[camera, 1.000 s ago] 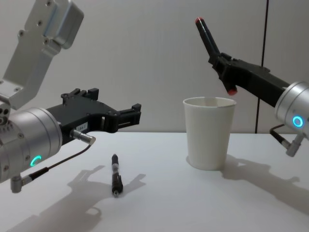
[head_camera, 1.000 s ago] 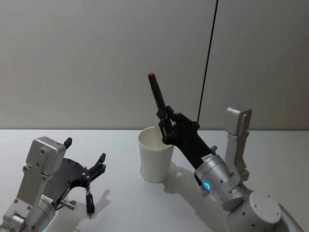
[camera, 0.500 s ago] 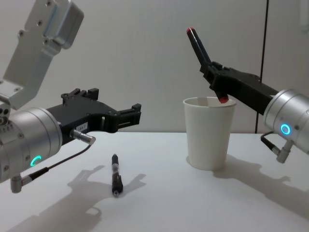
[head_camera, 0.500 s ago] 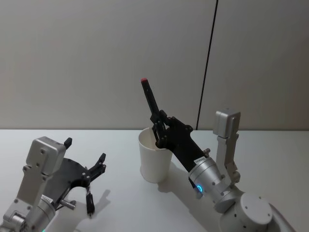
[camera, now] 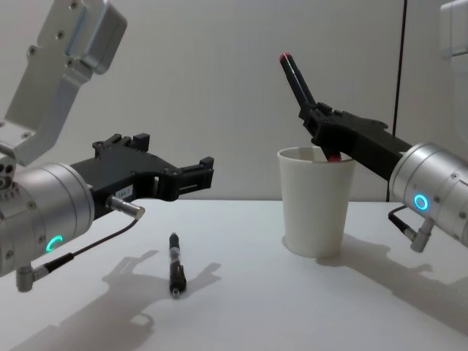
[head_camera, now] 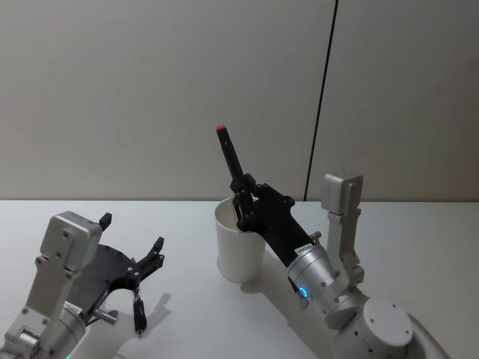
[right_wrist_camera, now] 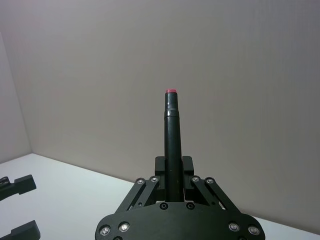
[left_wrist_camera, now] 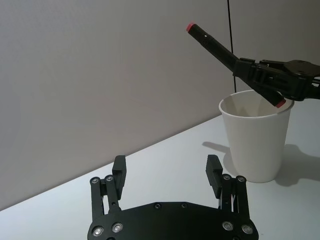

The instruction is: Place the pen into the pen holder.

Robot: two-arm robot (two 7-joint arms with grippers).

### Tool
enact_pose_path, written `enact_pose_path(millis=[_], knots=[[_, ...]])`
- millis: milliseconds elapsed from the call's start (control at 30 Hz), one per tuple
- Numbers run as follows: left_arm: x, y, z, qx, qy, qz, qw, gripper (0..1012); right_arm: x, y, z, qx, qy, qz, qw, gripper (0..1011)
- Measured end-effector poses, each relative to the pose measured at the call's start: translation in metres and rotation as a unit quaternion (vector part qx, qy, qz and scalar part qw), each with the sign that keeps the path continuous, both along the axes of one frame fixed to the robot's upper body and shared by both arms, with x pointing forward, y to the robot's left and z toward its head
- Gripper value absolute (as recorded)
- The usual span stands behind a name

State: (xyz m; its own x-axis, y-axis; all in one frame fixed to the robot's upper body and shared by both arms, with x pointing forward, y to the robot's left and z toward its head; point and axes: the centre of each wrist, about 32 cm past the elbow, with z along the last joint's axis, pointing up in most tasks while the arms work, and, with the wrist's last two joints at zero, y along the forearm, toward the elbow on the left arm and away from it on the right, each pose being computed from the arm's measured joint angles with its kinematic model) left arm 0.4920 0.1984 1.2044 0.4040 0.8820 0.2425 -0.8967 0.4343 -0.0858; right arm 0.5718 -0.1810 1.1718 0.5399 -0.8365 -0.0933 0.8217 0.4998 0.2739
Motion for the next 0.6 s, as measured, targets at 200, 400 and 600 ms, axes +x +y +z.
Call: enact_pose_path(millis=[200,400,600], knots=[[0.0000,0.0000,0.0000,0.000,0.000,0.000,1.0000,1003,0.0015,0.0032,-0.0010,-0.001,0.002,0.000,1.0000,193],[0.0000,0.0000,0.0000,0.000,0.000,0.000,1.0000,1003,0.0025,0.0053,-0.0013,-0.002,0.002,0.001,1.0000,193],[0.0000,0.0000,0.0000,0.000,0.000,0.000,1.0000,1003,0.0029,0.0065,-0.0016,-0.002,0.003,0.001,1.0000,226]])
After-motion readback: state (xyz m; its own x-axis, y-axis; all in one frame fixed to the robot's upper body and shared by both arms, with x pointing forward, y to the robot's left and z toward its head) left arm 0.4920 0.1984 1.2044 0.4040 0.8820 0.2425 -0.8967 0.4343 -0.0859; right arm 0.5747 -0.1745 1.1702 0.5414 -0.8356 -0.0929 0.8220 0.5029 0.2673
